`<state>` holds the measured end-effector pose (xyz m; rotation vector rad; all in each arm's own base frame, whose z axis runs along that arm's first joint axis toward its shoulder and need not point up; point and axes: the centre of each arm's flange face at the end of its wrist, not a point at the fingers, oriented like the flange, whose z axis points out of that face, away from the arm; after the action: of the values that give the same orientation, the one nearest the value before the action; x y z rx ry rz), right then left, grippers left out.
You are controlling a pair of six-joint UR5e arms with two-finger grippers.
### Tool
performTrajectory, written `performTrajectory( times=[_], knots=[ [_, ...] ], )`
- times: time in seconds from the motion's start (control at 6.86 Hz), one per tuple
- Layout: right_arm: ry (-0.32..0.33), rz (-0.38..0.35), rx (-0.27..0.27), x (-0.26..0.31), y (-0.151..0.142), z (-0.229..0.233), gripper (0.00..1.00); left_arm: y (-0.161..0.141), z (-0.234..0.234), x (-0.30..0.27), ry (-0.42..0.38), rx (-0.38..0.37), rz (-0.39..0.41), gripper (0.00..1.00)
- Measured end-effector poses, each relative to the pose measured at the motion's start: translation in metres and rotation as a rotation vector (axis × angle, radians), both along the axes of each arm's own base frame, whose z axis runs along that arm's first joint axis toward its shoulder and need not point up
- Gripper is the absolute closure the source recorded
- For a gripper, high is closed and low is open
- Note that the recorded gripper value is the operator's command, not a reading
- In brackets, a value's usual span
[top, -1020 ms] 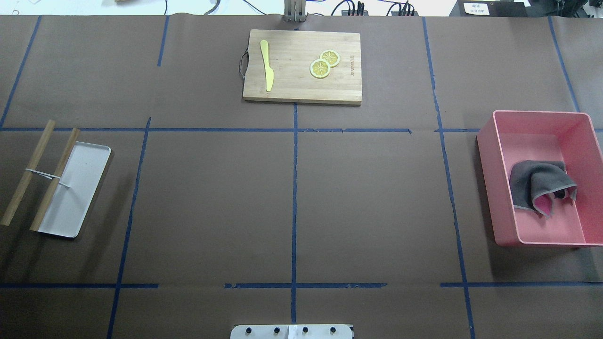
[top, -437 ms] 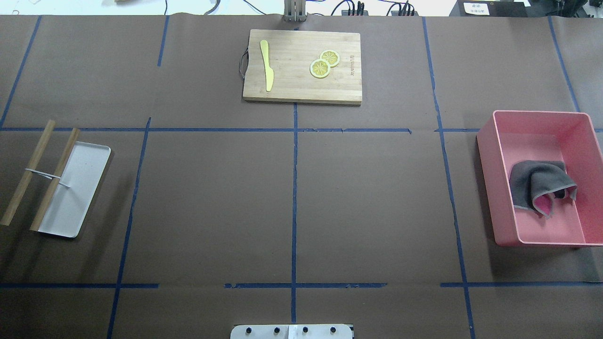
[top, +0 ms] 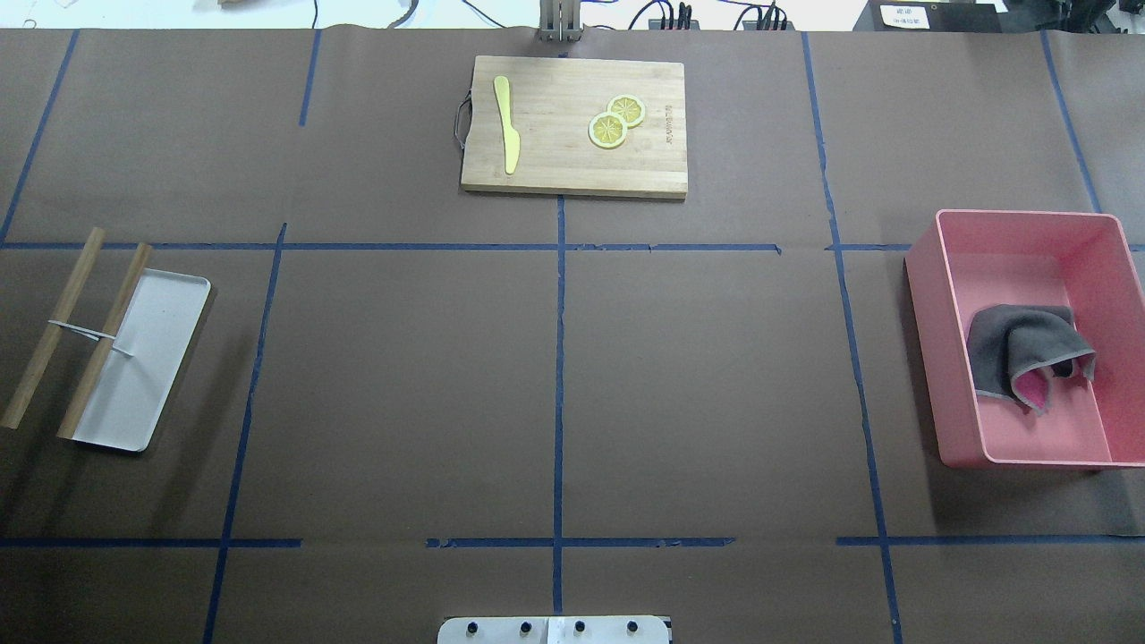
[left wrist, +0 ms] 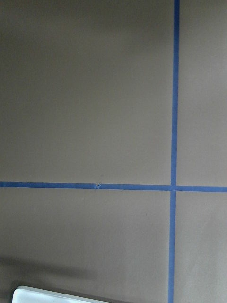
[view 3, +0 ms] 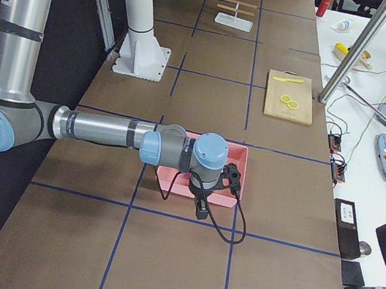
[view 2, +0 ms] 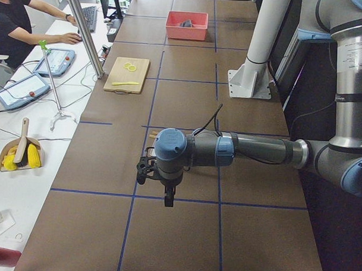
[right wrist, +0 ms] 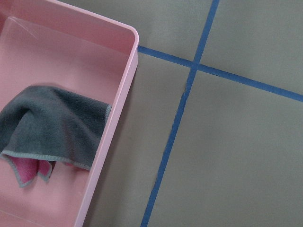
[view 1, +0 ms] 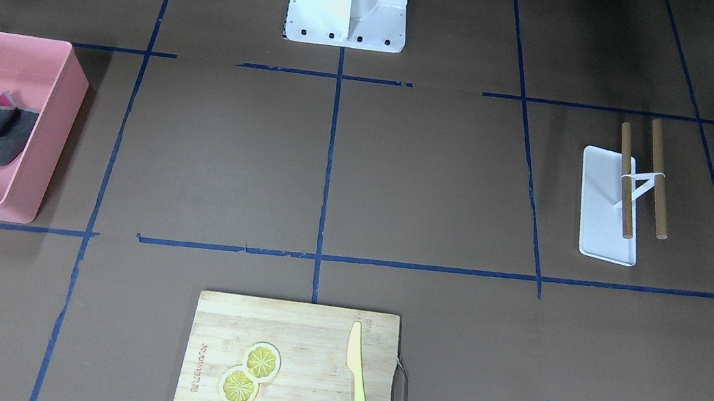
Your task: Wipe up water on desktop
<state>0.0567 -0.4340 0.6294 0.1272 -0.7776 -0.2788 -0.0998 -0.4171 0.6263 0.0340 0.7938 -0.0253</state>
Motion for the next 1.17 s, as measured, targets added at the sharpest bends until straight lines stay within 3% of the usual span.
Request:
performTrajectory(
  times=[1.17],
  knots=[
    [0.024,0.005,0.006,0.0012,-0.0006,-0.0021,0.00,-0.0021,-0.0025,0.0007,-0.007,0.014,0.006,0.00]
  ],
)
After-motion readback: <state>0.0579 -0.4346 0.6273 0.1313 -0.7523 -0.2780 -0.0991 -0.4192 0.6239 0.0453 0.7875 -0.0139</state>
